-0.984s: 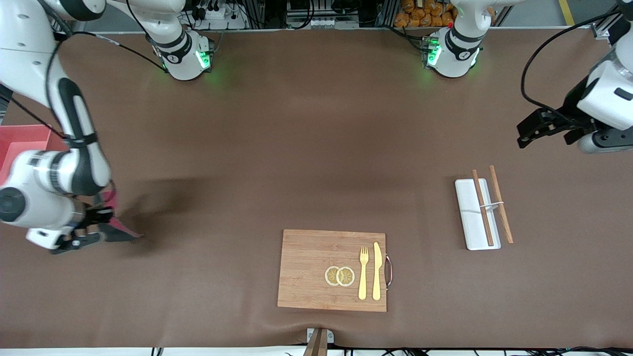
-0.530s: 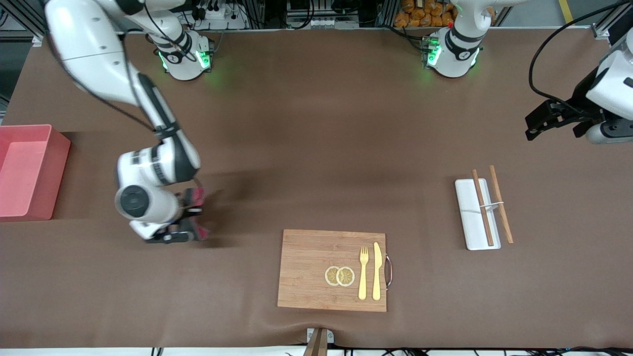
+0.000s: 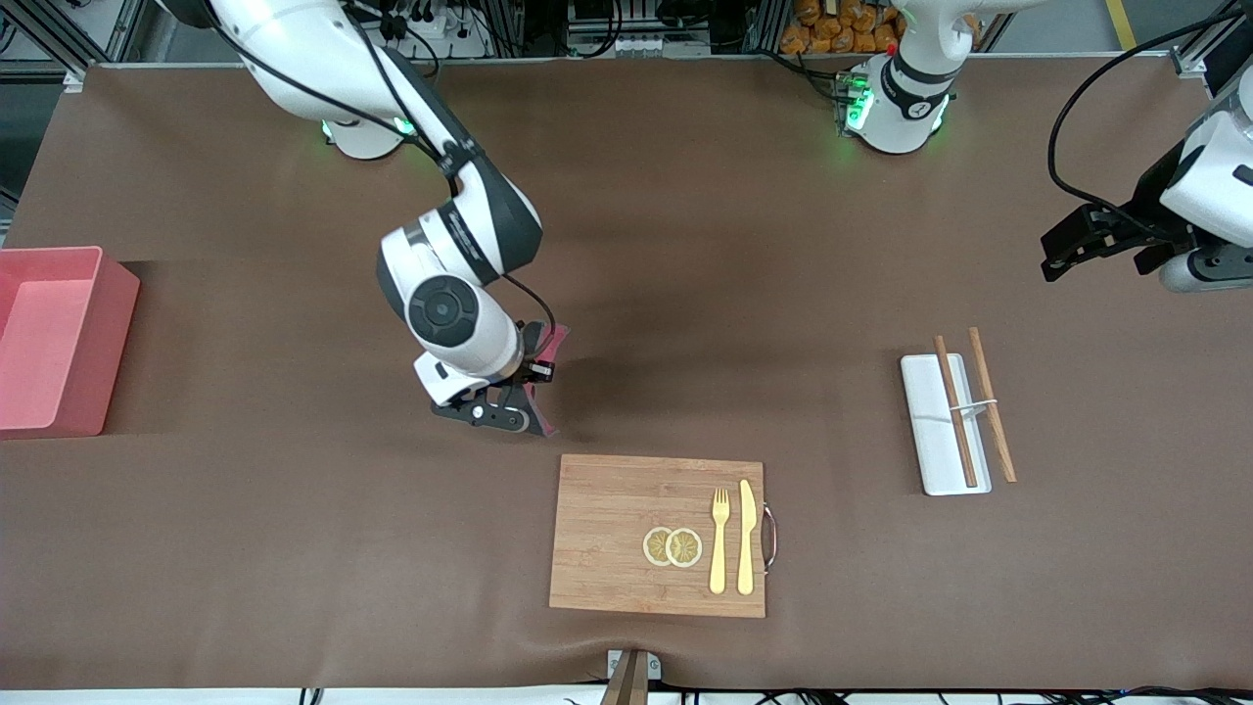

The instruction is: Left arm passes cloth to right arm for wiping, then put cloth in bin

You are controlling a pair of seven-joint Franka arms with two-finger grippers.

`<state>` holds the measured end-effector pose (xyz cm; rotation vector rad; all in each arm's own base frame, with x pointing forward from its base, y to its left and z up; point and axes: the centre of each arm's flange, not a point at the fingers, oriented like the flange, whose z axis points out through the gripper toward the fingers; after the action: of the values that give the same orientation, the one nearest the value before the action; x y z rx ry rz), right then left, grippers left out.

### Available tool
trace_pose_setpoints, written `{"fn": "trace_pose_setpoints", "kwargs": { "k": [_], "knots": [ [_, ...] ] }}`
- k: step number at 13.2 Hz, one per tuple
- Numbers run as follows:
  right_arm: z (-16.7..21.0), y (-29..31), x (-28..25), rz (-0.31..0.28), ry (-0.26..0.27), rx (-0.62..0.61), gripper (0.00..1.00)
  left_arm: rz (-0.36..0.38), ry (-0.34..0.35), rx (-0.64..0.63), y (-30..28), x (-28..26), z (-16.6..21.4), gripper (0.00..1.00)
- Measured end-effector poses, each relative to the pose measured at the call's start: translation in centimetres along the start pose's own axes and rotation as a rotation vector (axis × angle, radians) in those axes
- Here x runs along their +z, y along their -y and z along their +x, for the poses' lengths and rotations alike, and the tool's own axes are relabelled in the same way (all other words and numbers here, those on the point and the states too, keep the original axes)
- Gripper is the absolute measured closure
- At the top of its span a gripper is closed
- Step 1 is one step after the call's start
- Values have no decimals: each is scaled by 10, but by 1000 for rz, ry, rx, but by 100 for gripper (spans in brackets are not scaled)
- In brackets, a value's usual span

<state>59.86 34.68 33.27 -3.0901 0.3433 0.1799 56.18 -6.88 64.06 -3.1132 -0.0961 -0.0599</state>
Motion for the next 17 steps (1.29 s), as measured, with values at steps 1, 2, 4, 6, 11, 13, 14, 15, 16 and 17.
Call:
{"fn": "trace_pose_setpoints", "kwargs": {
  "k": [1,2,4,6,11,13,14,15,16,17],
  "knots": [
    [6,-10,-13,6,-8,14,92,0,2,-1,0,1,0,0],
    [15,-23,-20,6,-7,22,92,1,2,-2,1,1,0,0],
    [40,-59,-20,0,4,-15,92,1,2,-10,5,1,1,0],
    [76,-117,-19,2,13,-95,92,1,2,-15,8,0,1,0],
    [149,-298,-24,34,10,-302,92,2,5,-19,10,2,1,0],
    [158,-374,-37,50,21,-390,92,2,6,-27,15,2,2,0],
    [156,-413,-48,61,32,-424,92,3,6,-29,16,3,2,0],
    [152,-453,-63,72,32,-456,92,3,7,-30,16,3,2,0],
    [147,-490,-78,79,20,-489,92,3,7,-31,17,3,2,0],
    [141,-527,-92,82,1,-520,92,3,7,-34,18,3,3,0]
  ]
}}
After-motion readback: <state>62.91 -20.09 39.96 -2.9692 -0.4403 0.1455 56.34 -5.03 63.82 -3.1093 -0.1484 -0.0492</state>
